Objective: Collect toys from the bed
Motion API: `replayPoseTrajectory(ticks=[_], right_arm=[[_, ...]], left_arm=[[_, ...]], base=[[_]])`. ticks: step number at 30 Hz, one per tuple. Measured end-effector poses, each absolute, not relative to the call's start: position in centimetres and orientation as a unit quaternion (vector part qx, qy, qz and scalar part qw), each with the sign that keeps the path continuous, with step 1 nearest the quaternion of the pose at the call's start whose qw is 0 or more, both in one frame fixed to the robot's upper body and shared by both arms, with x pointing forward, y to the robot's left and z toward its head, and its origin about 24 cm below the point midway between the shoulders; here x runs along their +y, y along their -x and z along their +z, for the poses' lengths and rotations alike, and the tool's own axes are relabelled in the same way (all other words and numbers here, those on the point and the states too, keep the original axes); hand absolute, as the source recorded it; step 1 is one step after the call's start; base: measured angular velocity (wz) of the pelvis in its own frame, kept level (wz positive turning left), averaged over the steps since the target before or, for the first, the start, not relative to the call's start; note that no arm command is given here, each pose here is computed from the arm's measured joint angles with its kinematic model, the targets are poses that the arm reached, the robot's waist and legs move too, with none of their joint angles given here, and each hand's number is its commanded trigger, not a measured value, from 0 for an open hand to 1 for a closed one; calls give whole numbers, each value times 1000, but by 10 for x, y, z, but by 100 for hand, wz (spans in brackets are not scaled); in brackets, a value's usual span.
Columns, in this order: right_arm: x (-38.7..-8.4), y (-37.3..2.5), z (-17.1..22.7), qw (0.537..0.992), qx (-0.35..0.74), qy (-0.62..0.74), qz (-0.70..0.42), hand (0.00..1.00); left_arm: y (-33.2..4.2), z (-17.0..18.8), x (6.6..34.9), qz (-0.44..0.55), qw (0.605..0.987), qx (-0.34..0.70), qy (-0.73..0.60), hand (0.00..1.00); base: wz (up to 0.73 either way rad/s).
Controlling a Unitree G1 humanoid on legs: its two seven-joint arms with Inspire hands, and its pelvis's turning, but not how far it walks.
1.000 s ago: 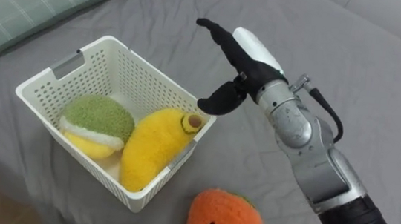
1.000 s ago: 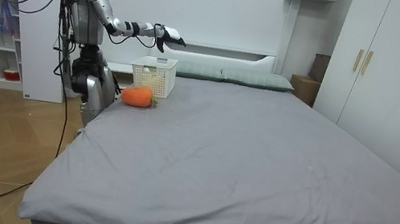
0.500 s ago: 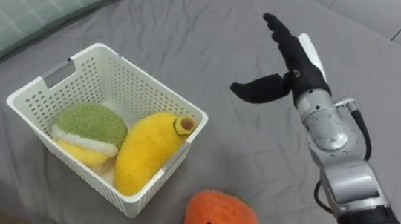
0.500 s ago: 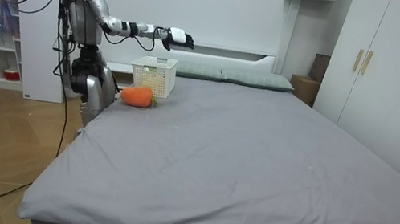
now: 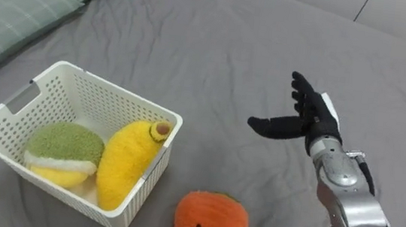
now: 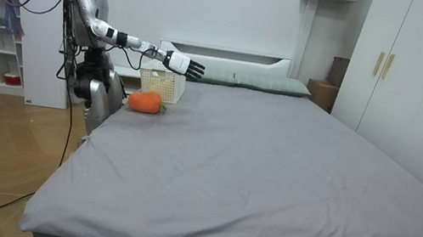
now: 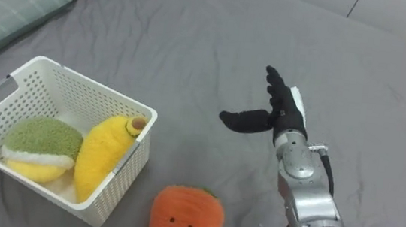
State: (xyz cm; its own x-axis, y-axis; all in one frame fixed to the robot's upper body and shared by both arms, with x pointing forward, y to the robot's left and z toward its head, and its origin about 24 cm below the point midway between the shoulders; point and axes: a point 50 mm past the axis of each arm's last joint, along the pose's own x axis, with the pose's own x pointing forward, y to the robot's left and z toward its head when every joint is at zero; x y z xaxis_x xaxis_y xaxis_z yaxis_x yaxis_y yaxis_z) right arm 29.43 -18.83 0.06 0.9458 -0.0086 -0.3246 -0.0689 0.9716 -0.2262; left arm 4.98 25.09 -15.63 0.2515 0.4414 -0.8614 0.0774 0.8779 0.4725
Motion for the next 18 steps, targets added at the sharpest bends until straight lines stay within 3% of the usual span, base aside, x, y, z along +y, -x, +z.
replayPoseTrajectory(ticks=[7,15,18], right_arm=[[-180,-271,-35,952,242,149,111,0],[-156,-249,-60,886,319,203,267,0],[-152,-236,-75,842,370,227,320,0]], left_arm=[[-52,-156,250,115,764,598,-215,0],[-48,-156,254,114,749,614,-221,0],[-48,-156,255,103,741,624,-226,0]], base=[[-2],[2],[3]])
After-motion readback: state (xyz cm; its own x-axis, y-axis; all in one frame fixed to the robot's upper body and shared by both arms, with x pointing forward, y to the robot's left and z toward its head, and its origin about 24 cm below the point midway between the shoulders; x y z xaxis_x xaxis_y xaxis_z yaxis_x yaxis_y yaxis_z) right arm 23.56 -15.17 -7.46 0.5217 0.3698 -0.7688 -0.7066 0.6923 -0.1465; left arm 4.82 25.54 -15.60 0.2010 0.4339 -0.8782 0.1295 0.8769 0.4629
